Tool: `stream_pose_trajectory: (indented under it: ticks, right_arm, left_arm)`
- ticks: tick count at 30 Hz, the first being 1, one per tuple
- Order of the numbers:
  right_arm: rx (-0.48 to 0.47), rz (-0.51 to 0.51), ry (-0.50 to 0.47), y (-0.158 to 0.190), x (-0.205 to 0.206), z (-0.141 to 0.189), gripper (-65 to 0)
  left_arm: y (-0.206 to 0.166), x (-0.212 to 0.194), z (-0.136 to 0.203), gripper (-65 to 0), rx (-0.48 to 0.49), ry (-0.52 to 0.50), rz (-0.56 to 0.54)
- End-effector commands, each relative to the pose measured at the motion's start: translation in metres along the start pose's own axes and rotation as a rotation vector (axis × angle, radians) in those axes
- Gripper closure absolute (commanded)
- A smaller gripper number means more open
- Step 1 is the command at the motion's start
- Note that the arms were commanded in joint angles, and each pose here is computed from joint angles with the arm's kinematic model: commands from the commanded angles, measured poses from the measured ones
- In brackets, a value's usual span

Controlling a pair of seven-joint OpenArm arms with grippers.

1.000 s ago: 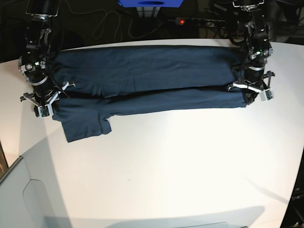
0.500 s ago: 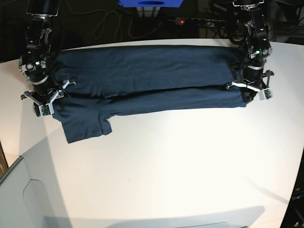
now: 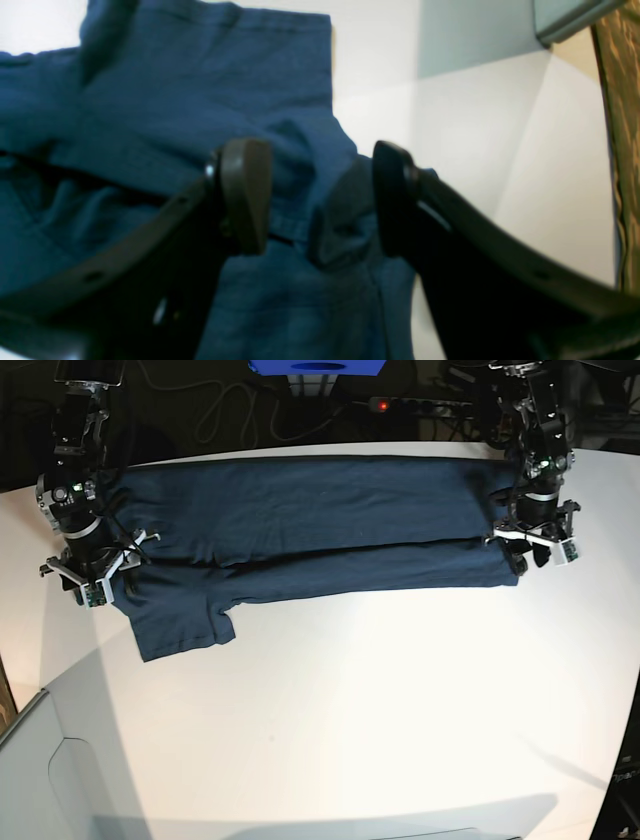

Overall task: Fold the T-shirt properly
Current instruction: 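Fold the grasped middle section with both grippers toward the collar edge, then hold the folded edge with both grippers and adjust the grip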

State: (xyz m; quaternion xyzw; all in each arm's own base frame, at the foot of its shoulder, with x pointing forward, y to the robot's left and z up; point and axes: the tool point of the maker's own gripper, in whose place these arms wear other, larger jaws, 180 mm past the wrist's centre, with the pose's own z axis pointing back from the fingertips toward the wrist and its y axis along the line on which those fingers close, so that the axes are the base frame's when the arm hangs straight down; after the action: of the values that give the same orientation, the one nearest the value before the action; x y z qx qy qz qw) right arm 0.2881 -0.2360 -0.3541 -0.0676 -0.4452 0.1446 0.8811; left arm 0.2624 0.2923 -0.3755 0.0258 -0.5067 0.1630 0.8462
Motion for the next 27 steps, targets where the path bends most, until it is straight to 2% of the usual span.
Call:
stream_pose_trajectory:
  ticks: [1,6,19,27]
  right_arm:
    - [-0.006,0.015,-0.045,-0.005,0.014,0.002,-30.6]
    - [-0.006,0.015,-0.045,-0.005,0.014,0.002,-30.6]
    - [-0.008,0.013,-0.043,-0.006,0.013,0.002,-30.6]
    - [-0.005,0.014,-0.042,-0.005,0.013,0.001,-30.6]
  left_arm:
    - [-0.001,0.017,0.000,-25.6,-0.008,-0.052,-0.010]
    - [-0.007,0.027,-0.009,-25.6,-0.017,-0.073,-0.007]
    - [0.000,0.008,-0.021,-25.6,0.000,-0.021,0.022]
    - [-0.003,0.012,-0.020,-25.6,-0.005,-0.031,0.021]
